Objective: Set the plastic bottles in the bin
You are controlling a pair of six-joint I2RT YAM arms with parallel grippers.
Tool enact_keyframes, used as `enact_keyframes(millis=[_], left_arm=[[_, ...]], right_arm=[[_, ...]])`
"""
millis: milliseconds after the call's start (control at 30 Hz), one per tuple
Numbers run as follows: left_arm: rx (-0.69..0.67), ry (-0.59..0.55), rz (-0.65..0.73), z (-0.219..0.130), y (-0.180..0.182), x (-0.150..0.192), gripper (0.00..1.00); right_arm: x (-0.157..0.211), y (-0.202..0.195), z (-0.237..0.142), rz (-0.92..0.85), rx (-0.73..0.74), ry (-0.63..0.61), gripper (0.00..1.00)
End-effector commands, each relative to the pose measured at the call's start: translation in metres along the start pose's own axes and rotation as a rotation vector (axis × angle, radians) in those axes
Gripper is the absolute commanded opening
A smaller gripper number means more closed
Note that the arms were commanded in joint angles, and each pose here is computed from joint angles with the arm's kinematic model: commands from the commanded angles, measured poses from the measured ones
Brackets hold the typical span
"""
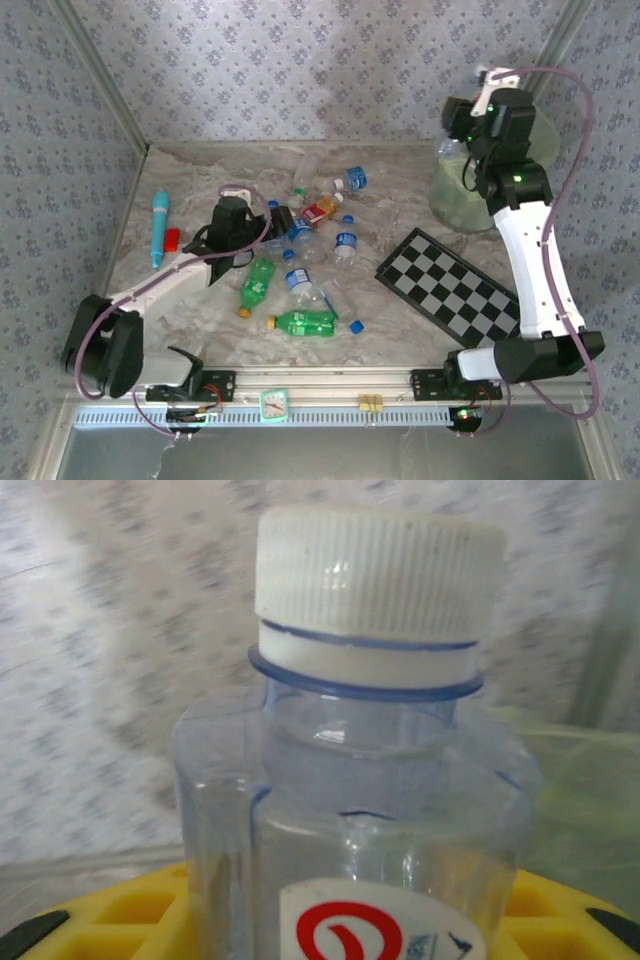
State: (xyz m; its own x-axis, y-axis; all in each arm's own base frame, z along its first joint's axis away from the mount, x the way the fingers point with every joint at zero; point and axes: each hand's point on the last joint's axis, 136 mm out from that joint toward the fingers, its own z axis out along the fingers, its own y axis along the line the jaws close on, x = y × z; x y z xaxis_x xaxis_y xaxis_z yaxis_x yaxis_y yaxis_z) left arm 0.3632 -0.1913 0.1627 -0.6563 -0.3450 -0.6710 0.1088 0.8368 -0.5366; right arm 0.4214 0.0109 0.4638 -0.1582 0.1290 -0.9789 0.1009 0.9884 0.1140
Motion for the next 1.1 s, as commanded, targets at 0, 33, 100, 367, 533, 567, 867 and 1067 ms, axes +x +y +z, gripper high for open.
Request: enact_keyframes(millis=[0,33,100,367,533,567,867,1067], left_arm=[[0.056,-0.019,-0.008,0.008,-0.018,-0.017,1.0],[0.055,-0.014,-0.005,0.01,-0.019,-0.017,1.0],[0.052,-0.014,0.002,0.014,-0.019,-0.018,1.0],[0.056,-0.024,0.015,0.022,-0.021,-0.024,1.0],[0.032,0.002,0.035,0.033,-0.016,-0.021,1.0],[0.025,0.003,0.029,0.035,-0.014,-0.022,1.0],[-0.01,-0.01,-0.018,0.046,0.0,-0.033,1.0],[-0.025,-0.01,-0.019,0.045,0.007,-0.035,1.0]], right_arm=[[-0.03,-0.047,0.006,-0.047,0.187,-0.103,0.48],[-0.032,-0.056,0.01,-0.055,0.22,-0.111,0.48],[-0.032,-0.074,0.02,-0.066,0.267,-0.101,0.48],[0.018,-0.105,0.07,-0.102,0.283,0.07,0.49],[0.072,-0.115,0.1,-0.085,0.247,0.247,0.49],[0.082,-0.117,0.104,-0.083,0.241,0.277,0.5],[0.134,-0.113,0.12,-0.083,0.182,0.44,0.51],[0.149,-0.115,0.129,-0.067,0.185,0.47,0.55]])
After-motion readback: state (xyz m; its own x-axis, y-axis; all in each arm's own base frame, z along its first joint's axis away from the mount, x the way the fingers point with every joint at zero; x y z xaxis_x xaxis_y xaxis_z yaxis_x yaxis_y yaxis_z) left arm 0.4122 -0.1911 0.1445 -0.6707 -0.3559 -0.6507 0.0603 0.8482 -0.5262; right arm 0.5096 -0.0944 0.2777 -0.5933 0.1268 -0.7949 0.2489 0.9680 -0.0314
